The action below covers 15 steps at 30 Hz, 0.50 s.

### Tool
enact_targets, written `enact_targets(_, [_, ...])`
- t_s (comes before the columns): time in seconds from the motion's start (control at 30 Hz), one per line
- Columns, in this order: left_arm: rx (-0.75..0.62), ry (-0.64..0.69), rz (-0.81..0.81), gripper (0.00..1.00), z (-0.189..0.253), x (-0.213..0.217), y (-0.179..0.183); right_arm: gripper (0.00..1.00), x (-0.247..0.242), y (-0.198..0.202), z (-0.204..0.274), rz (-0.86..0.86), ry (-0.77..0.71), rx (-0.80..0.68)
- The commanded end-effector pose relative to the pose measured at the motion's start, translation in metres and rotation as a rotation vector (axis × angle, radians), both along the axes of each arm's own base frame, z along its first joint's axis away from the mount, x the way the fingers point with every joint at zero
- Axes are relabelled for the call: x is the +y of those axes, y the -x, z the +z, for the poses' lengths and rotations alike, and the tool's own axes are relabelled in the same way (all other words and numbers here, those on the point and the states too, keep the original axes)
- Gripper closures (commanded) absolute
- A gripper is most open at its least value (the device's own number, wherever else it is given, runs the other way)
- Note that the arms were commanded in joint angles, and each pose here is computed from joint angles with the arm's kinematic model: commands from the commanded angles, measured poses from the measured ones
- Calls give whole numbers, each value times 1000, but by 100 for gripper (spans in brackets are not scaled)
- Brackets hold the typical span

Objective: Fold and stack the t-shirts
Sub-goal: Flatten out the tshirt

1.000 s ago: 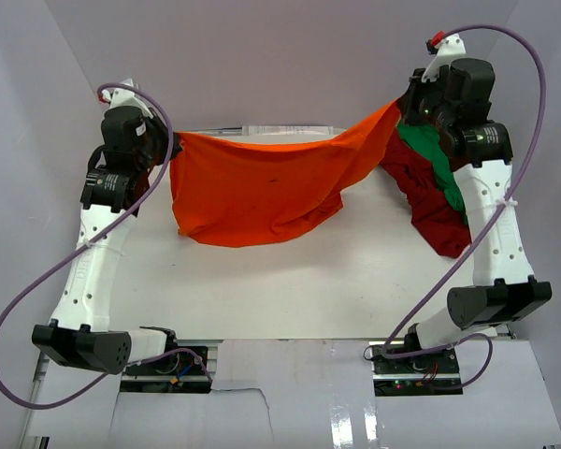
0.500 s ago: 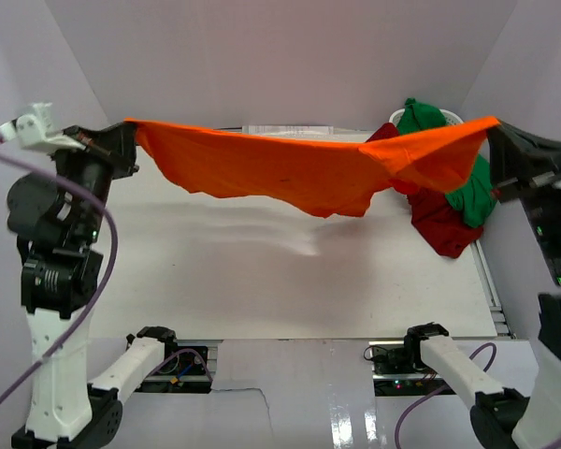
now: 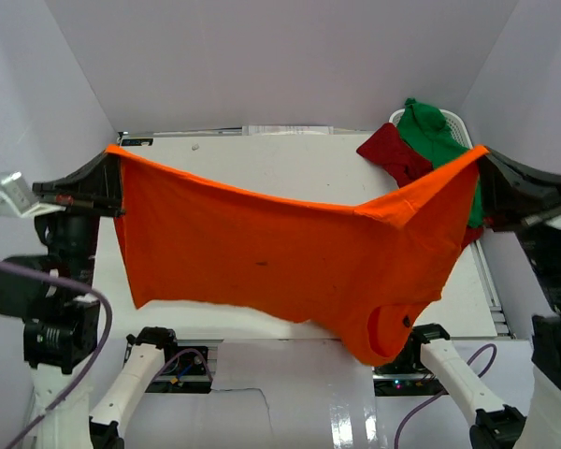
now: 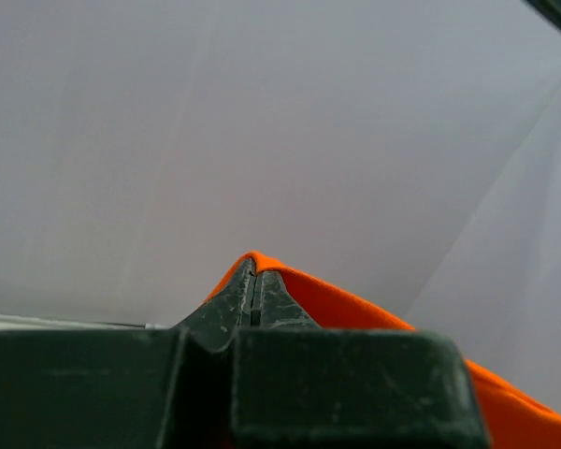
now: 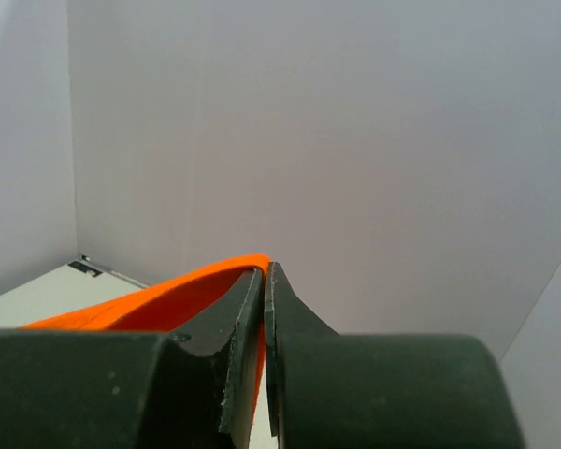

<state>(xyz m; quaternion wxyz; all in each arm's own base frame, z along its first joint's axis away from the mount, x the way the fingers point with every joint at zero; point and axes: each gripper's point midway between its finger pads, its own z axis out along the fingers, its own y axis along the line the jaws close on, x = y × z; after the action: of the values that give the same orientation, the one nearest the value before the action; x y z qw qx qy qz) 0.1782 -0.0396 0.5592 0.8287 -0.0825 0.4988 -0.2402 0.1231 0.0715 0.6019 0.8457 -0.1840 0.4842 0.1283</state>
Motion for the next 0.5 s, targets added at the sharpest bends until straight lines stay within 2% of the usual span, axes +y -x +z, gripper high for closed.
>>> enact_targets(0.0, [245,18,55,100,-57,-4,-101,92,11,-108,-23,-55,4,156])
enact_targets(0.1, [360,25,91,100,-98,-4,-163,92,13,-167,-38,-106,16,232])
enact_targets(0.13, [444,47,99,100,-122,2,-193,92,14,-180,-38,-118,18,240])
enact_targets(0.17, [441,55,86,100,-115,-1,-203,92,14,-192,-37,-128,21,251])
enact_targets(0.2, [448,60,112,100,-115,3,-217,92,19,-223,-51,-133,37,303])
enact_targets(0.23, [473,47,121,100,-118,3,-231,92,18,-226,-32,-143,29,267])
enact_targets(0.27, [480,36,122,100,-109,0,-259,92,19,-260,-46,-167,40,313])
enact_targets(0.3, [482,24,119,100,-104,-1,-271,92,16,-264,-27,-184,38,279])
enact_targets(0.4, [450,-3,100,100,-80,-9,-309,92,19,-313,-35,-217,49,307])
enact_targets(0.43, [458,-11,103,100,-76,-9,-316,92,20,-306,-3,-204,30,232])
enact_targets(0.47, [456,-28,110,100,-71,-8,-323,92,24,-329,-11,-202,41,253])
